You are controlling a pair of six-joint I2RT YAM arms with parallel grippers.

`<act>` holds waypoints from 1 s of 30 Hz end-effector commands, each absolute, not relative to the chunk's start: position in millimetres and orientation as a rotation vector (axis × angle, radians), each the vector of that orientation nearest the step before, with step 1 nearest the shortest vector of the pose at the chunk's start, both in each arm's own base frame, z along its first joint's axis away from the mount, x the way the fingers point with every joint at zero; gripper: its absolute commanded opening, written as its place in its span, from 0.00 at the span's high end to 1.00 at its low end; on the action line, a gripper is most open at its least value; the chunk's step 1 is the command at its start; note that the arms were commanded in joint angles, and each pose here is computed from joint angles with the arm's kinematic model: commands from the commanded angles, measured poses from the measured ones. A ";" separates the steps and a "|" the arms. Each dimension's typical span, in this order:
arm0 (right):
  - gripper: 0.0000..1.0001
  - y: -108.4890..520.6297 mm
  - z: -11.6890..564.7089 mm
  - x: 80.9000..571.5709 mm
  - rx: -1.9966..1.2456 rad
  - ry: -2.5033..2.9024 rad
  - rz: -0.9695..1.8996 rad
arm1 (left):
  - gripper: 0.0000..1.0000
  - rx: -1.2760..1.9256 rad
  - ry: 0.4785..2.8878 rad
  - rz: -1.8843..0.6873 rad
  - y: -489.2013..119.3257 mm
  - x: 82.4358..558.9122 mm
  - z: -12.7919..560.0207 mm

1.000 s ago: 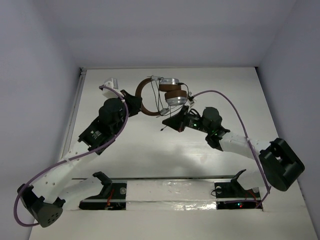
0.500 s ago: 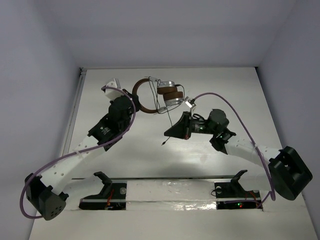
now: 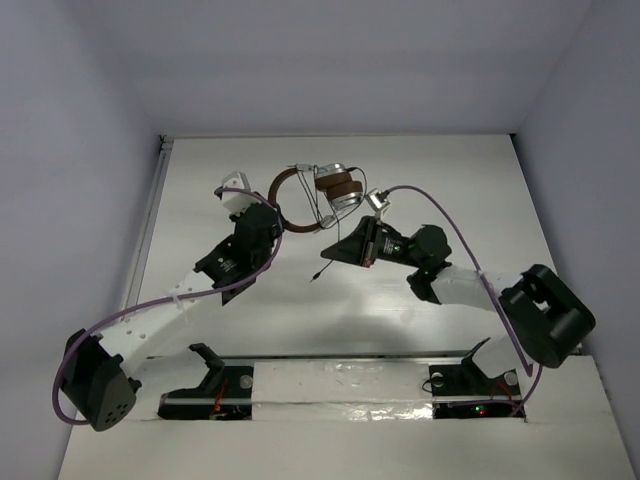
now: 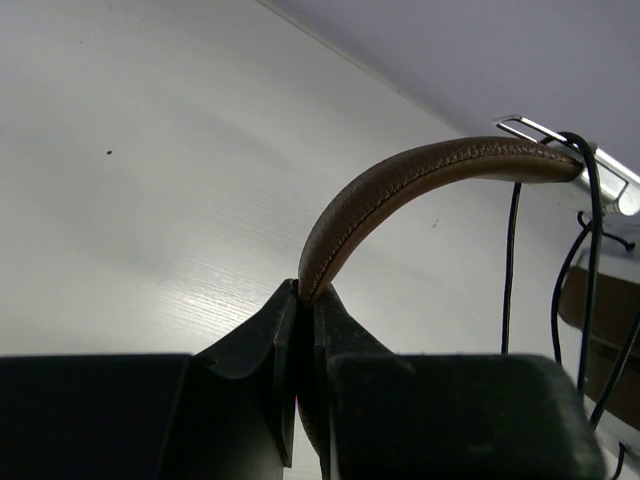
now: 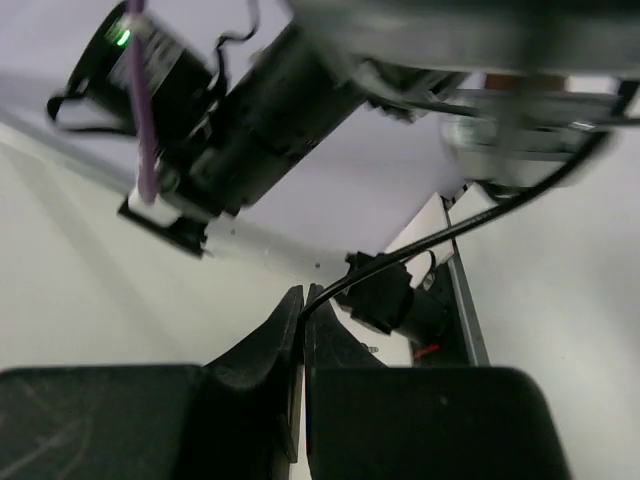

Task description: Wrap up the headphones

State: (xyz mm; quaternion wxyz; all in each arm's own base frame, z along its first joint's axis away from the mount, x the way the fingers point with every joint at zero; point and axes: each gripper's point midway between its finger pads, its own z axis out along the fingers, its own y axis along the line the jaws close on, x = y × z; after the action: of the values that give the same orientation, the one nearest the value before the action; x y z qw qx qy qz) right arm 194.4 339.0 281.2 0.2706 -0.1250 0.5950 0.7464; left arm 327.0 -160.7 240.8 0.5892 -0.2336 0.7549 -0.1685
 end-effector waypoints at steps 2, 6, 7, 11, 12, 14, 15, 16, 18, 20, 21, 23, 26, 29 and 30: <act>1.00 314.7 347.9 185.5 -0.256 1.126 2.182 | 1.00 -0.644 1.618 -0.523 -167.5 327.4 272.6; 1.00 322.4 339.4 209.4 -0.115 1.137 2.189 | 1.00 -0.635 1.640 -0.536 -174.6 326.7 265.5; 1.00 326.8 339.2 211.1 -0.111 1.136 2.194 | 1.00 -0.625 1.651 -0.536 -178.2 325.4 262.0; 1.00 327.4 349.3 210.2 -0.121 1.094 2.187 | 1.00 -0.622 1.658 -0.519 -177.4 325.9 257.8; 1.00 326.3 352.1 208.2 -0.133 1.083 2.183 | 1.00 -0.618 1.664 -0.508 -177.7 327.1 255.7; 1.00 324.6 358.1 201.6 -0.161 1.073 2.203 | 1.00 -0.622 1.667 -0.481 -175.6 328.6 252.9; 1.00 323.9 360.2 200.7 -0.164 1.066 2.204 | 1.00 -0.623 1.662 -0.479 -175.1 329.0 255.4; 1.00 323.8 360.6 197.7 -0.173 1.074 2.223 | 1.00 -0.625 1.652 -0.477 -175.6 331.1 260.6; 1.00 327.2 360.7 189.7 -0.233 1.096 2.260 | 1.00 -0.627 1.641 -0.454 -174.1 334.4 266.3; 1.00 329.7 360.3 182.7 -0.257 1.105 2.281 | 1.00 -0.626 1.614 -0.415 -170.3 338.9 280.0; 1.00 329.7 360.4 180.5 -0.270 1.109 2.284 | 1.00 -0.626 1.607 -0.401 -169.5 340.9 283.2; 1.00 332.9 356.8 171.0 -0.315 1.138 2.310 | 1.00 -0.627 1.595 -0.370 -168.6 345.7 289.1; 1.00 331.5 351.2 160.9 -0.329 1.169 2.328 | 1.00 -0.596 1.598 -0.334 -170.7 350.7 289.8; 1.00 329.4 341.4 166.3 -0.259 1.224 2.270 | 1.00 -0.561 1.639 -0.291 -174.7 354.3 267.2; 1.00 331.4 336.9 170.6 -0.241 1.253 2.240 | 1.00 -0.551 1.653 -0.287 -176.3 354.5 259.5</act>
State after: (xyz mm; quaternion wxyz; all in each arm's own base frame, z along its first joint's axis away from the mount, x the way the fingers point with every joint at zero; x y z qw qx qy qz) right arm 212.8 361.4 251.5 0.1688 0.0308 0.6258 0.7609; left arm 345.4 -174.2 240.9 0.6112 -0.2226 0.7512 -0.1121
